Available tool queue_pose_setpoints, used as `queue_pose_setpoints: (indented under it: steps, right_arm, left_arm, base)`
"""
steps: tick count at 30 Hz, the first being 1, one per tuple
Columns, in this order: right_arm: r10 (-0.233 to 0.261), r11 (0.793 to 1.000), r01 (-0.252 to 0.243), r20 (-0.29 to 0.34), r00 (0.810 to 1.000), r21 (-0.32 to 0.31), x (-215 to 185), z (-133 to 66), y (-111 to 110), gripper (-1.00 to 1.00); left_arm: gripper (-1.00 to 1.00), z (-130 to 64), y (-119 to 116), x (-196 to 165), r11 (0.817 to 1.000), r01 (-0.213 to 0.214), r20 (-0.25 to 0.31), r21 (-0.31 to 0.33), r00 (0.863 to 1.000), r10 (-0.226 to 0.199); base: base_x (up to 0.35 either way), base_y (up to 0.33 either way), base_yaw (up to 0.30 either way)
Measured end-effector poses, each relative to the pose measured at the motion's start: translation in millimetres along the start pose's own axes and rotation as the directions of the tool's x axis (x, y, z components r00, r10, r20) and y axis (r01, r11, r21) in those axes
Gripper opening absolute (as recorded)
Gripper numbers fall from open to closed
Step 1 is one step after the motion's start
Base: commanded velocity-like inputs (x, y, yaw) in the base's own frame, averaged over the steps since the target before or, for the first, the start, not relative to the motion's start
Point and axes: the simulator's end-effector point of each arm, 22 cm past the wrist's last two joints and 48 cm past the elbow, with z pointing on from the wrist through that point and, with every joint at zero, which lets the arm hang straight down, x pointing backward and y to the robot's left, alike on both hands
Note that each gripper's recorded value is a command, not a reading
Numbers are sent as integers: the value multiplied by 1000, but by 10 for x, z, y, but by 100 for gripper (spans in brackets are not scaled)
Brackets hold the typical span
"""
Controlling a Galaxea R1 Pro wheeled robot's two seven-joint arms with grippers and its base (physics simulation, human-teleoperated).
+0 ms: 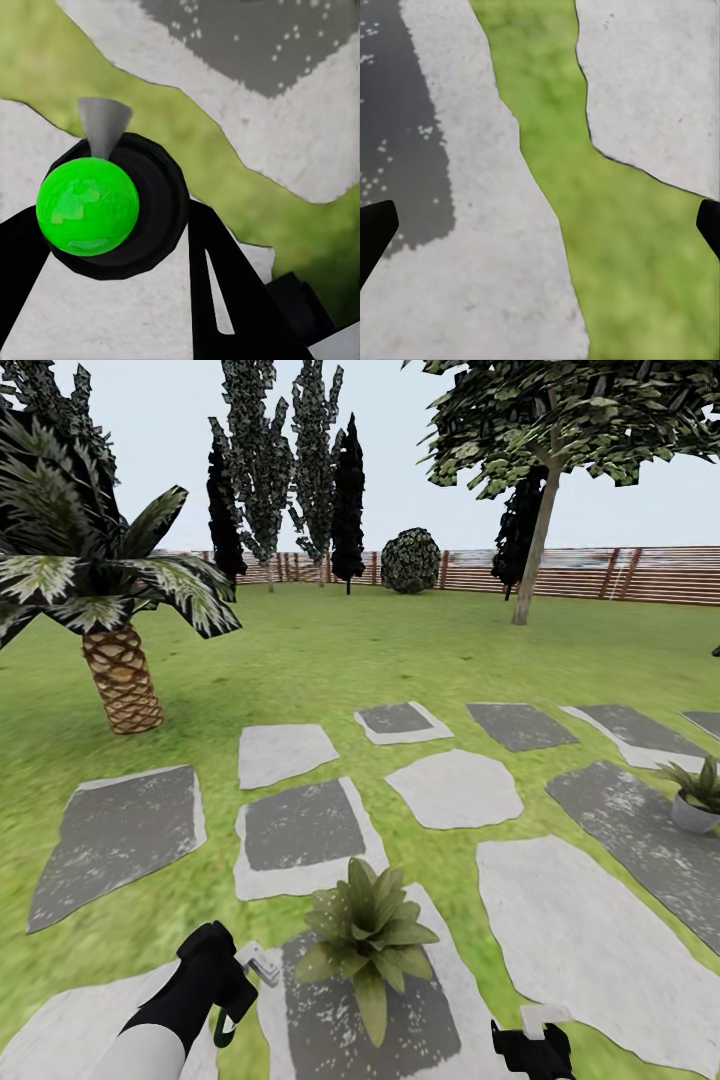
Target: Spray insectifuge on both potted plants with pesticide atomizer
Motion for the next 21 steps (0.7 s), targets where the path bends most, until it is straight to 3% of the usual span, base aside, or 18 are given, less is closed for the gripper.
queue_pose_setpoints:
  steps: [6,14,21]
  right_arm:
    - [0,1000,0,0,1000,0,1,1,0,100]
    - [0,1000,0,0,1000,0,0,1,1,100]
    - [0,1000,0,0,1000,0,1,1,0,100]
  left_arm:
    - [-100,-2,14,4,1000,0,-1,-3,1000,0]
    - [-100,-3,17,4,1000,0,0,-4,1000,0]
    - [-100,-4,22,0,1000,0,1,-6,1000,0]
  base:
    - [12,-3,25]
    - [0,0,229]
    - [0,0,40]
